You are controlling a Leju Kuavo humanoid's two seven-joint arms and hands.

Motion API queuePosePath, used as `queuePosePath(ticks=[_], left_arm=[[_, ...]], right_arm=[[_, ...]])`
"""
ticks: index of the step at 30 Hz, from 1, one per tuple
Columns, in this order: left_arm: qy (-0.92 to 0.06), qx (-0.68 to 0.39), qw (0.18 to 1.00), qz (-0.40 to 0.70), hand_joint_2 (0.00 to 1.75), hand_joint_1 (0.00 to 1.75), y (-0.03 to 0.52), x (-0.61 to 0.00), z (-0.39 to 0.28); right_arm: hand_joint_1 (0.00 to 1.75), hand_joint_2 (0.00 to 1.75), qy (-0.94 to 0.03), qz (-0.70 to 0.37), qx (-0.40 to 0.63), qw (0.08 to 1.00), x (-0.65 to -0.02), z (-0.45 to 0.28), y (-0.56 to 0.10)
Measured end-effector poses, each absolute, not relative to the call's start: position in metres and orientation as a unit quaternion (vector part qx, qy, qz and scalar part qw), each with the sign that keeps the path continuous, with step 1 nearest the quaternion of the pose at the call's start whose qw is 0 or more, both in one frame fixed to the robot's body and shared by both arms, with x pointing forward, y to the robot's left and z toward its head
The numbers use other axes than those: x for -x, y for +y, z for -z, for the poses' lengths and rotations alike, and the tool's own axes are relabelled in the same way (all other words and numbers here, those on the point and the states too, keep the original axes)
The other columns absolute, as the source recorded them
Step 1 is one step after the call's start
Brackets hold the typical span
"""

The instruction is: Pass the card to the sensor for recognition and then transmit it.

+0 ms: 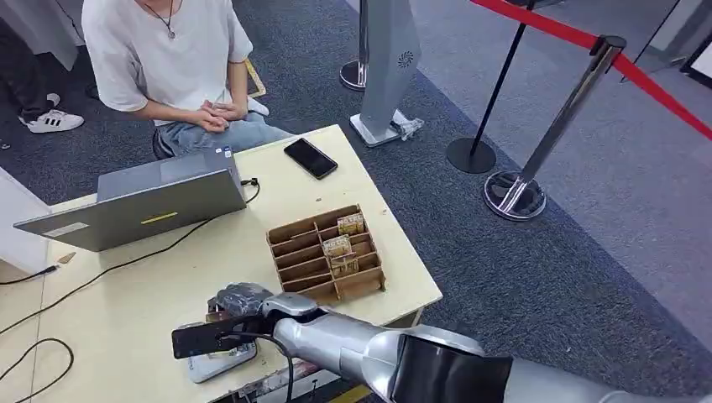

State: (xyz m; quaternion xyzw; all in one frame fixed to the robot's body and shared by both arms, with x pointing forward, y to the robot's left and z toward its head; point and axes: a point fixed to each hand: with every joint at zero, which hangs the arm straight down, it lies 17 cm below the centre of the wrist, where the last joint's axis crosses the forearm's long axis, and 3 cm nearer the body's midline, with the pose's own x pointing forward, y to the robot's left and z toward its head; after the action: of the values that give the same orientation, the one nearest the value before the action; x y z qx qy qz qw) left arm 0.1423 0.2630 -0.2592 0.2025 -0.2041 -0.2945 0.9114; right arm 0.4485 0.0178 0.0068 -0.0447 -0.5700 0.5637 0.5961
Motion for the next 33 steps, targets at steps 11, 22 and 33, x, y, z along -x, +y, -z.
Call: queuePosePath(ticks=[11, 22, 33], left_arm=[[-0.206, -0.201, 0.912, 0.294, 0.0, 0.0, 0.262, -0.146, 0.259], [-0.213, -0.204, 0.91, 0.292, 0.0, 0.0, 0.26, -0.15, 0.257], [-0.22, -0.203, 0.909, 0.291, 0.0, 0.0, 0.256, -0.152, 0.256]], right_arm=[[1.75, 1.75, -0.56, -0.589, 0.1, 0.574, -0.452, -0.002, 0.014], [1.75, 1.75, -0.556, -0.598, 0.108, 0.567, -0.451, -0.001, 0.015], [1.75, 1.75, -0.572, -0.601, 0.095, 0.55, -0.449, -0.01, 0.025]])
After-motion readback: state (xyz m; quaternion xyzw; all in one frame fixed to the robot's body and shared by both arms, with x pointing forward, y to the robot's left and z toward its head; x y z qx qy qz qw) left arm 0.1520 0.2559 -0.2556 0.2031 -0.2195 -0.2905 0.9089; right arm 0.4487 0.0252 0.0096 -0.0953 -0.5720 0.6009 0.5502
